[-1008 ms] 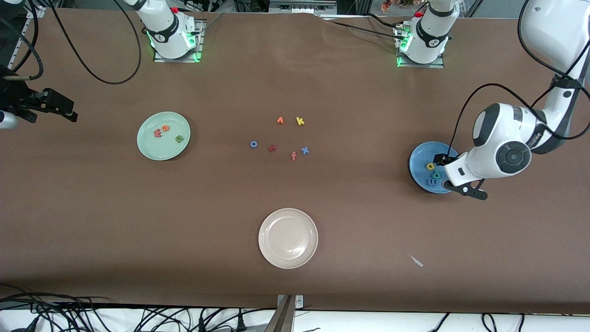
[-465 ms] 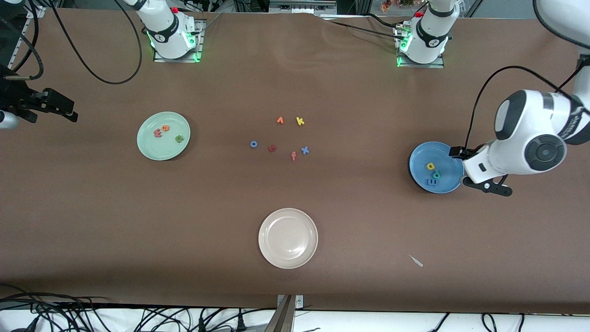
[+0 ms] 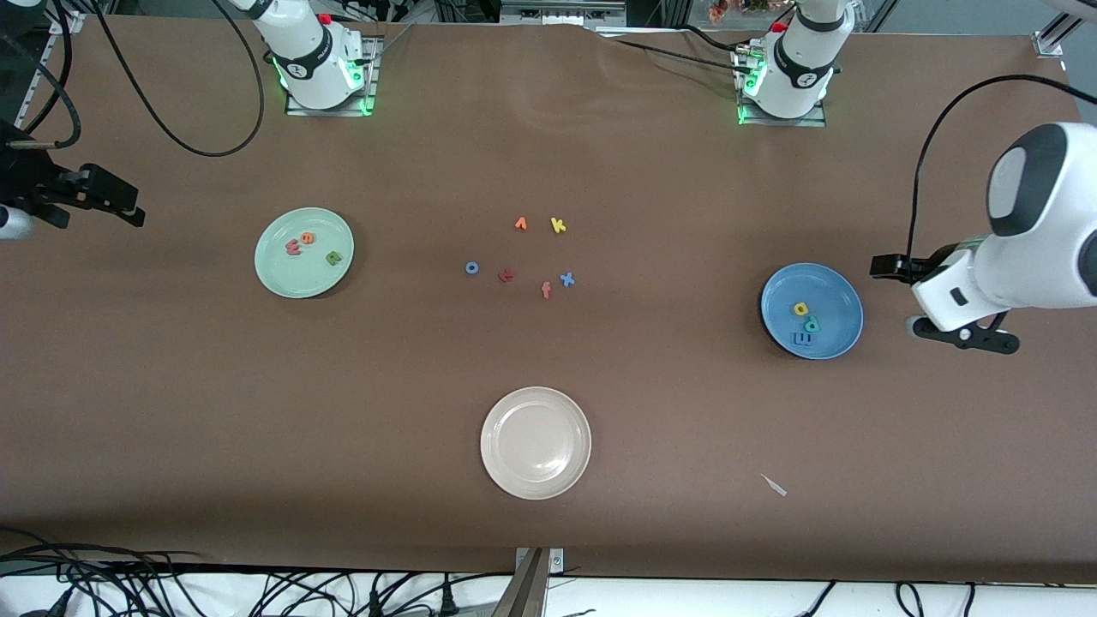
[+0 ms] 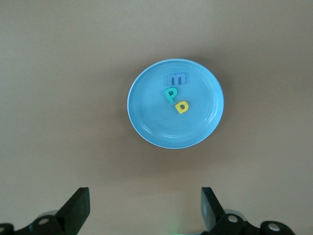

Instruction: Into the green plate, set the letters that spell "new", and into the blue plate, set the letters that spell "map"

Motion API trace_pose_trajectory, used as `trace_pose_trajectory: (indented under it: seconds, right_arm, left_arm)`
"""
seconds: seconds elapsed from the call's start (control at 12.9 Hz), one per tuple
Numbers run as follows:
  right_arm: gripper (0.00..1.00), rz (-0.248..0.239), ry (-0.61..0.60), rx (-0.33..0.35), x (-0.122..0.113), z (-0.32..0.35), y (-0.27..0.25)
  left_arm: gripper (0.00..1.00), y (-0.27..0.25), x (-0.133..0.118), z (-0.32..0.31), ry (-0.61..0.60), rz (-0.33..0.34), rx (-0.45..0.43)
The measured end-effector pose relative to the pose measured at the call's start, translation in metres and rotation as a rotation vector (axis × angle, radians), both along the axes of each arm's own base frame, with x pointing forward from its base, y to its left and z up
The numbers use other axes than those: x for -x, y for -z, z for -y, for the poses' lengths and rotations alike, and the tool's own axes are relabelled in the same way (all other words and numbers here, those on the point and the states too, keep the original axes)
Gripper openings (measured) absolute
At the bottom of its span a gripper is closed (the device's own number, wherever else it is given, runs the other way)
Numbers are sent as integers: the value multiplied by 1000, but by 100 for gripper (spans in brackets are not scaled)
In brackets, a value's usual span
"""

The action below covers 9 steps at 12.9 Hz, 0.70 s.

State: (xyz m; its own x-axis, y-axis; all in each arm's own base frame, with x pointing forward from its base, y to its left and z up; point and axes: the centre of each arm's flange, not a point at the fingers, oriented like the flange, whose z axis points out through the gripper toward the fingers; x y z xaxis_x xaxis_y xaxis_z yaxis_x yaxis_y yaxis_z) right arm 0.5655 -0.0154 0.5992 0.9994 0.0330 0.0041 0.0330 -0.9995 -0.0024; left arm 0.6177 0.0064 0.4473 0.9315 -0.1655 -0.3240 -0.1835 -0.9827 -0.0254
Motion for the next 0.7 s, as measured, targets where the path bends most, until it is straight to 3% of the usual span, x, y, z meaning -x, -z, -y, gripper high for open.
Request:
trace_pose_trajectory:
  seconds: [0.31,0.7]
  right_arm:
    - [100,0,0,0,0,0,0]
    - [100,0,1,0,0,1,0]
  left_arm:
    - [100,-56,11,-17,-72,78,-16]
    - [100,-134,47,-19,-132,168,5]
